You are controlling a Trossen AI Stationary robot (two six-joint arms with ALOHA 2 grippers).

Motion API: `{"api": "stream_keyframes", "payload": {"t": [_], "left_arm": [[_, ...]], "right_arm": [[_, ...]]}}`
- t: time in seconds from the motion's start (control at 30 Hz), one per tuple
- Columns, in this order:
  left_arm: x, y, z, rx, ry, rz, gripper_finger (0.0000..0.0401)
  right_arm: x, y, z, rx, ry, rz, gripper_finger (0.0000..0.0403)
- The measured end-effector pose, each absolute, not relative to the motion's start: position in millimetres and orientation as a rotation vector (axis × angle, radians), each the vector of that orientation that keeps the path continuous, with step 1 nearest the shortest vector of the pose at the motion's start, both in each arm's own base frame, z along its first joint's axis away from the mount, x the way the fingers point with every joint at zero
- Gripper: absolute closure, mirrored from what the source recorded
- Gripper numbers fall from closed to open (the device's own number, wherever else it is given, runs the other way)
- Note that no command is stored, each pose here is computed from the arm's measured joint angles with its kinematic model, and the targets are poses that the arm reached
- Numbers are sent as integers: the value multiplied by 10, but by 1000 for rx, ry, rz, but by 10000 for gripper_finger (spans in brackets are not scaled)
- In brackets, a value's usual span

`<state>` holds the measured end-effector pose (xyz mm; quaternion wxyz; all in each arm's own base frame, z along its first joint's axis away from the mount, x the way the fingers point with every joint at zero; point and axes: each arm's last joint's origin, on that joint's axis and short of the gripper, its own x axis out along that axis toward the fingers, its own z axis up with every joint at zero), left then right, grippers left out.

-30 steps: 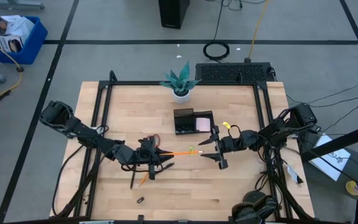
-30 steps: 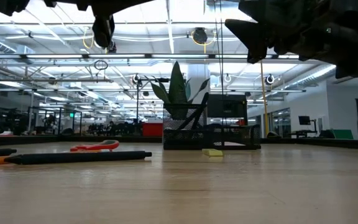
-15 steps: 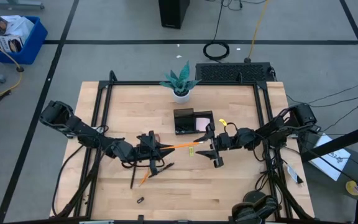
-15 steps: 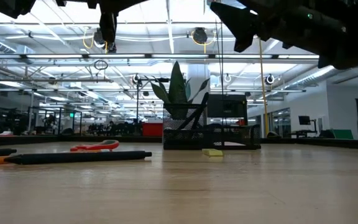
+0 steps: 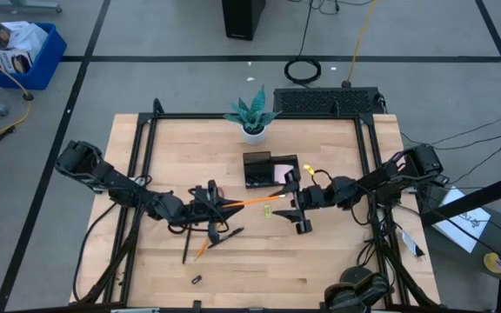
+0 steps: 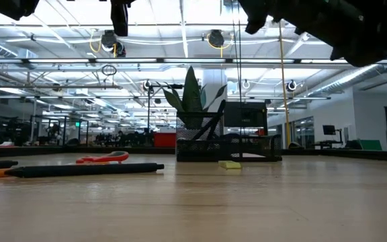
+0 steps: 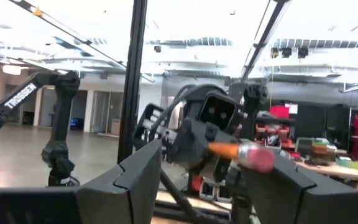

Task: Pick and place office supplies into organizer
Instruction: Put the orange pencil into the black desk organizer

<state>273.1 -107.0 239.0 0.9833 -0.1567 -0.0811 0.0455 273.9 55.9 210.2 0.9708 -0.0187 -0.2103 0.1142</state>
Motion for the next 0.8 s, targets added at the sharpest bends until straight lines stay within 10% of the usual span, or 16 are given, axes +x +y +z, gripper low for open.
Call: {"api": "stream_keyframes", "payload": {"t": [0.33, 0.8], "left_arm": [[2733, -1068, 2384, -310, -158, 96, 393], [2734, -1065, 2395, -300, -170, 91, 386]], "right_arm": [[2806, 479, 2188, -15, -456, 206, 214], [2809, 474, 2181, -50, -453, 240, 378]]}}
